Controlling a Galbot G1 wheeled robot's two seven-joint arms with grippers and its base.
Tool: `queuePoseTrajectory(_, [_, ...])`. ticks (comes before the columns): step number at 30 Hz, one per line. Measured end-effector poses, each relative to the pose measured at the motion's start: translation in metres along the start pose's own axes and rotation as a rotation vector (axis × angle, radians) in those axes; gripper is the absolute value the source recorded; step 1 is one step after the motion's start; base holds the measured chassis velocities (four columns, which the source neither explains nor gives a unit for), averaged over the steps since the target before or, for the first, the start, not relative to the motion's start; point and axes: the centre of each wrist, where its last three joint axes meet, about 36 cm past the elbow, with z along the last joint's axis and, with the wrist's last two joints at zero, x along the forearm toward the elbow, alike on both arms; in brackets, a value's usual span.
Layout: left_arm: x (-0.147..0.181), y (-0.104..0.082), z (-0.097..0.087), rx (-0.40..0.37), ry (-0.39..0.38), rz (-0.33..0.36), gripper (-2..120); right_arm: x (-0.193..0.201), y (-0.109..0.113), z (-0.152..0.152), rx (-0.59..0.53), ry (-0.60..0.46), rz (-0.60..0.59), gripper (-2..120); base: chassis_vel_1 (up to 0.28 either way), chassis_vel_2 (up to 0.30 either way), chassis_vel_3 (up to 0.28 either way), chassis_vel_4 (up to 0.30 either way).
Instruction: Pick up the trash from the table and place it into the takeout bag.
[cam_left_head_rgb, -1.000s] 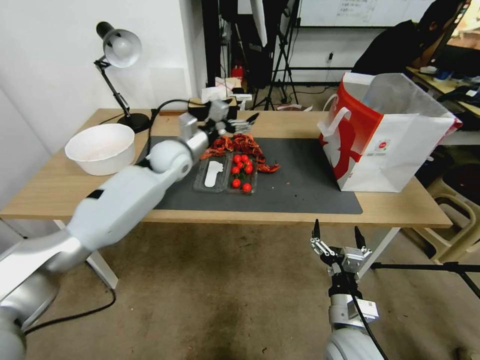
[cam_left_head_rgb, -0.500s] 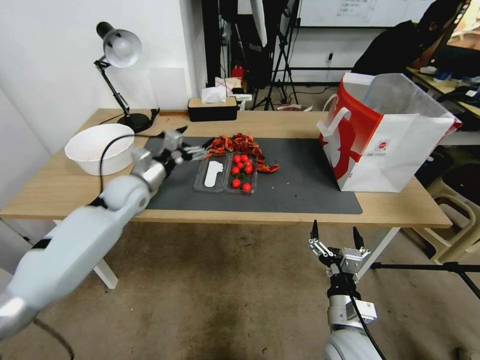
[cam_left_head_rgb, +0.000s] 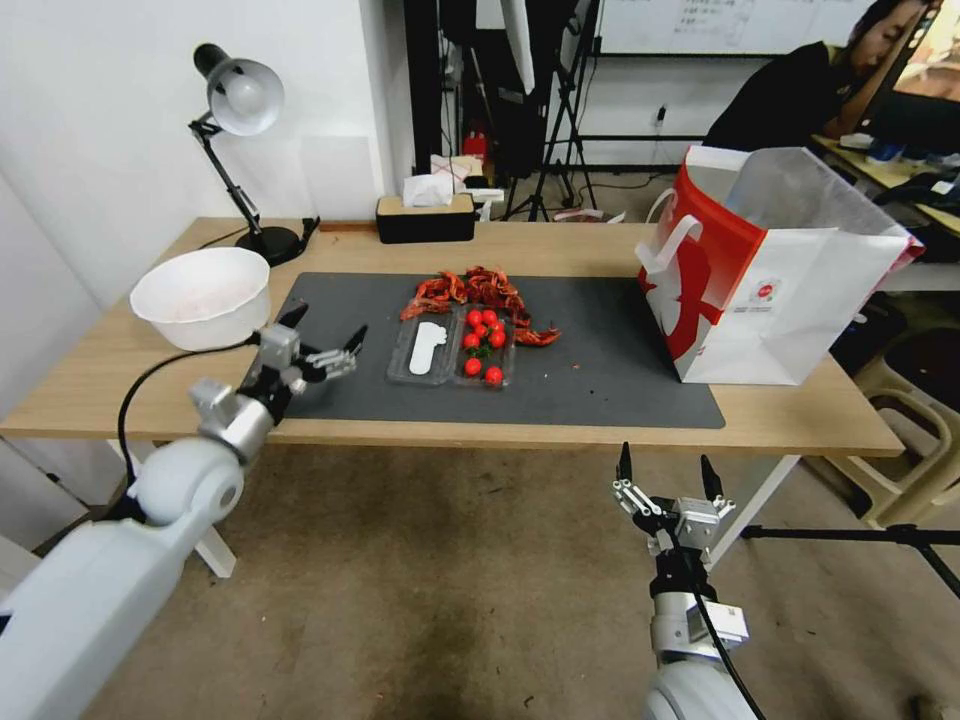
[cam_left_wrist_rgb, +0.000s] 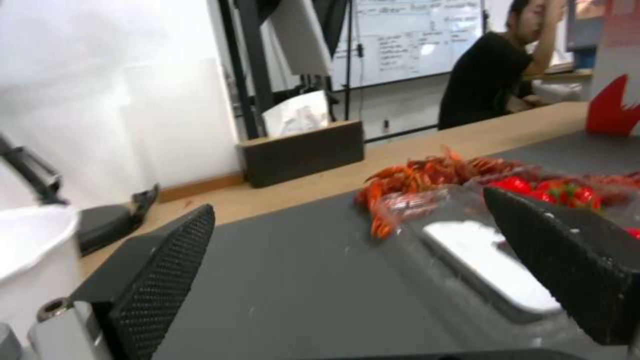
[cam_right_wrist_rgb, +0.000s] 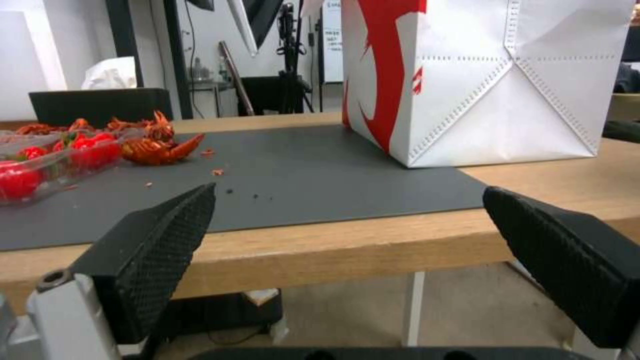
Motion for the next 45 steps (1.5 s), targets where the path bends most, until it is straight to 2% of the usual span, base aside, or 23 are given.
queuePoseTrajectory(14, [0.058, -0.007, 0.008, 0.007, -0.014, -0.133, 100, 0.002, -0.001, 0.0, 0.007, -0.007, 0.0, 100, 0.0, 0.0, 0.0, 0.0])
queuePoseTrajectory(17, [0.082, -0.015, 0.017, 0.006, 0.001, -0.167, 100, 0.001, -0.002, 0.0, 0.009, -0.009, -0.001, 100, 0.0, 0.0, 0.0, 0.0])
queuePoseTrajectory(26, [0.116, -0.026, 0.037, 0.004, 0.011, -0.228, 100, -0.001, -0.003, 0.002, 0.013, -0.008, -0.005, 100, 0.0, 0.0, 0.0, 0.0])
queuePoseTrajectory(45, [0.137, -0.034, 0.065, 0.014, 0.029, -0.243, 100, -0.002, -0.003, 0.008, 0.017, 0.005, -0.006, 100, 0.0, 0.0, 0.0, 0.0])
